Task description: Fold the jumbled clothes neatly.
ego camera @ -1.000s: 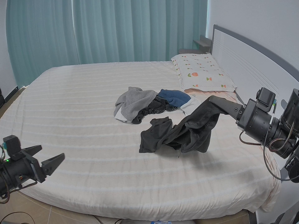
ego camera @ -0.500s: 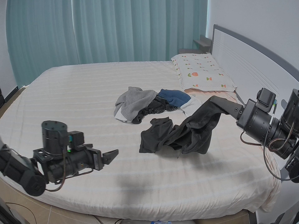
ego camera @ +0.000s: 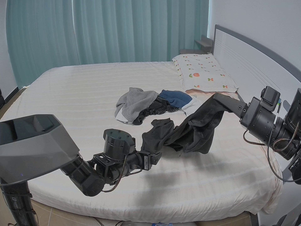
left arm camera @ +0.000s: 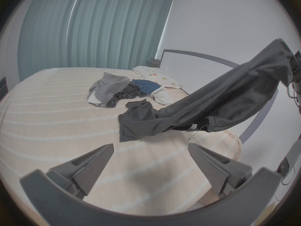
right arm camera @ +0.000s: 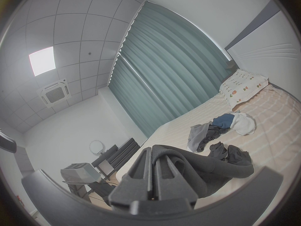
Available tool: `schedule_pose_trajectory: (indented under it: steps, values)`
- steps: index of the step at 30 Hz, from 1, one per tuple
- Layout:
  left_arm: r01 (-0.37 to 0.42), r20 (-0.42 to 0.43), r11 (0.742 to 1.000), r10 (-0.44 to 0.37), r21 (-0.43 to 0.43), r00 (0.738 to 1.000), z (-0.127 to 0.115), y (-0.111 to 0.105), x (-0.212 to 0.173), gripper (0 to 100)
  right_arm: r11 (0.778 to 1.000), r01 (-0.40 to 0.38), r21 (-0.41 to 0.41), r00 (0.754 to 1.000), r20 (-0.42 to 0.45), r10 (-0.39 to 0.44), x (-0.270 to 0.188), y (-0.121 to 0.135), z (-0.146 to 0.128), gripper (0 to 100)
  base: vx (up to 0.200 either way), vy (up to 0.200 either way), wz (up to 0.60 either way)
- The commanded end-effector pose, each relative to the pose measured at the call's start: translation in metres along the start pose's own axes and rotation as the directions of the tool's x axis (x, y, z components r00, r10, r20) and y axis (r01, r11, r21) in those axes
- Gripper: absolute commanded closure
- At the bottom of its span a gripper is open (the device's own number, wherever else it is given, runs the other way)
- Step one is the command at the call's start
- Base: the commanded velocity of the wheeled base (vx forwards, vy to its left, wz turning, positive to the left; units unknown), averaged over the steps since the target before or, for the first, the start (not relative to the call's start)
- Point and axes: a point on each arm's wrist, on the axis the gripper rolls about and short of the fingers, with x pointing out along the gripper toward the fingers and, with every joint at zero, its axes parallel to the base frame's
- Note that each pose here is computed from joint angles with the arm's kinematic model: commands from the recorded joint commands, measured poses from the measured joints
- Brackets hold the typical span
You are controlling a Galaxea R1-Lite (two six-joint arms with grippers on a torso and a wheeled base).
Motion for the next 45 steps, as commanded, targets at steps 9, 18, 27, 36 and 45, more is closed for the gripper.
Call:
schedule_pose_trajectory:
  steps: [9, 18, 27, 36, 45]
  values:
    - [-0.029, 0.019, 0.997, 0.031, -0.066, 0.999, -0.016, -0.004, 0.069, 0, 0.996, -0.093, -0.016, 0.995, 0.039, 0.094, -0.007, 0.014, 0.011, 100, 0.0, 0.0, 0.0]
    - [-0.08, 0.056, 0.988, 0.087, -0.131, 0.995, -0.021, 0.007, 0.103, 0, 0.996, -0.089, -0.029, 0.994, 0.067, 0.091, -0.009, 0.012, 0.019, 100, 0.0, 0.0, 0.0]
    - [-0.168, 0.068, 0.971, 0.182, -0.171, 0.981, -0.025, 0.037, 0.123, 0, 0.998, -0.047, -0.037, 0.994, 0.1, 0.05, -0.009, -0.001, 0.03, 100, 0.0, 0.0, 0.0]
    - [-0.179, 0.056, 0.956, 0.197, -0.233, 0.979, -0.027, 0.043, 0.122, 100, 0.999, -0.007, -0.042, 0.996, 0.086, 0.011, -0.009, -0.019, 0.034, 100, 0.0, 0.0, 0.0]
    - [-0.086, 0.169, 0.924, 0.159, -0.373, 0.973, 0.029, 0.024, 0.077, 100, 0.998, 0.065, -0.016, 0.998, -0.018, -0.065, 0.02, -0.05, 0.007, 100, 0.0, 0.0, 0.0]
